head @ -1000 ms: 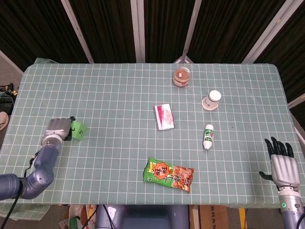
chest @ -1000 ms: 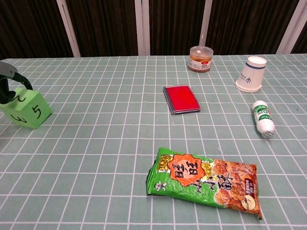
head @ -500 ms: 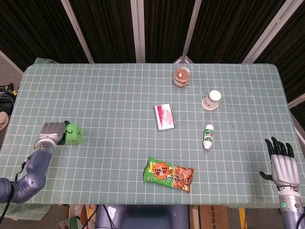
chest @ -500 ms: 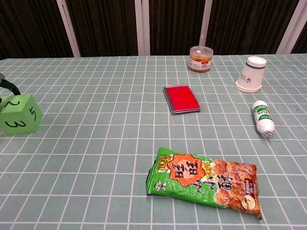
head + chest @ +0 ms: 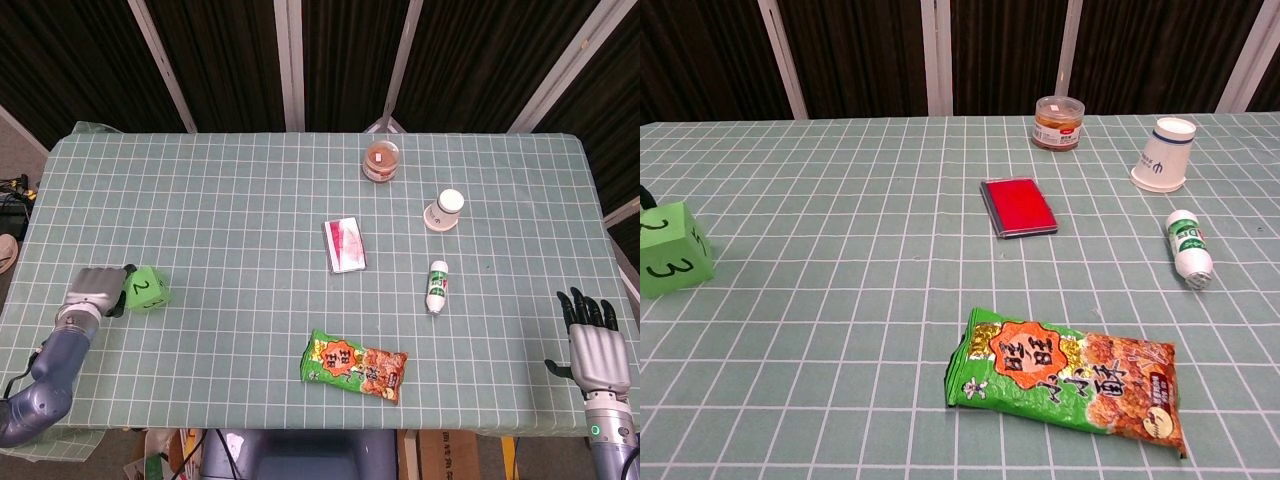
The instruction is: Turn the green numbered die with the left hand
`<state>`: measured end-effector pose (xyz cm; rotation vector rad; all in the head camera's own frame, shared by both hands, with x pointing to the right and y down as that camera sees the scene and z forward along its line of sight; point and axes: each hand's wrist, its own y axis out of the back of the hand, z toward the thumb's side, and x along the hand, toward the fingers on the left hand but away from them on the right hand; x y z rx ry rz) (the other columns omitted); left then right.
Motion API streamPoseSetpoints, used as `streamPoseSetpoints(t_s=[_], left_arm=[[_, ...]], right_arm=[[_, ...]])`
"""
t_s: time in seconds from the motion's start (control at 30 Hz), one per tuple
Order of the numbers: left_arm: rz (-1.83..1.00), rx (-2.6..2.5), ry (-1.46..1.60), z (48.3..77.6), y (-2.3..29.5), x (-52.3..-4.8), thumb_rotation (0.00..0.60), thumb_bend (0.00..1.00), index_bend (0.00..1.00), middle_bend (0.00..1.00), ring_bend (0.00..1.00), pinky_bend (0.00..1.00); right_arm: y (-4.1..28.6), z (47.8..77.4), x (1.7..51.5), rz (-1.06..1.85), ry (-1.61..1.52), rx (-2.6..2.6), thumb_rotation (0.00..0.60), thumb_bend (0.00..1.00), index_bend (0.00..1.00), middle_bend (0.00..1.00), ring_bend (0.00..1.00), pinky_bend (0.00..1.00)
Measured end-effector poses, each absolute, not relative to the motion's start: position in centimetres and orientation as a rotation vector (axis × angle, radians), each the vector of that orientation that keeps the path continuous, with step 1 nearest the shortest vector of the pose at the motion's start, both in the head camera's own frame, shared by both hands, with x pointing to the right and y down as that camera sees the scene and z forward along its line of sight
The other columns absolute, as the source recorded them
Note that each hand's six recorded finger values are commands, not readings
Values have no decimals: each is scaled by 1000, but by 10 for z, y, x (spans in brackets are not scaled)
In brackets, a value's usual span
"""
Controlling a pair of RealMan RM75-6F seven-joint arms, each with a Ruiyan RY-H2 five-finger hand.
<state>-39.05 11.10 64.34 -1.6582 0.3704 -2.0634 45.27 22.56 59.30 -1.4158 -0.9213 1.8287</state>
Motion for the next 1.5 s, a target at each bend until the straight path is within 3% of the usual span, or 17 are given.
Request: streamPoseSetpoints(t_s=[0.7,1.5], left_arm=[[-2044,-1667,305,637,141,-406,600,891,144,851,702,774],[-1963,-1771,183,630,196,-405,600,880,133,846,701,776]], right_arm=[[225,590,455,1839,-940,-1401,600,79,105,31,94,36],[225,587,457,1840,-963,-1395,600,79,110,31,95,36]])
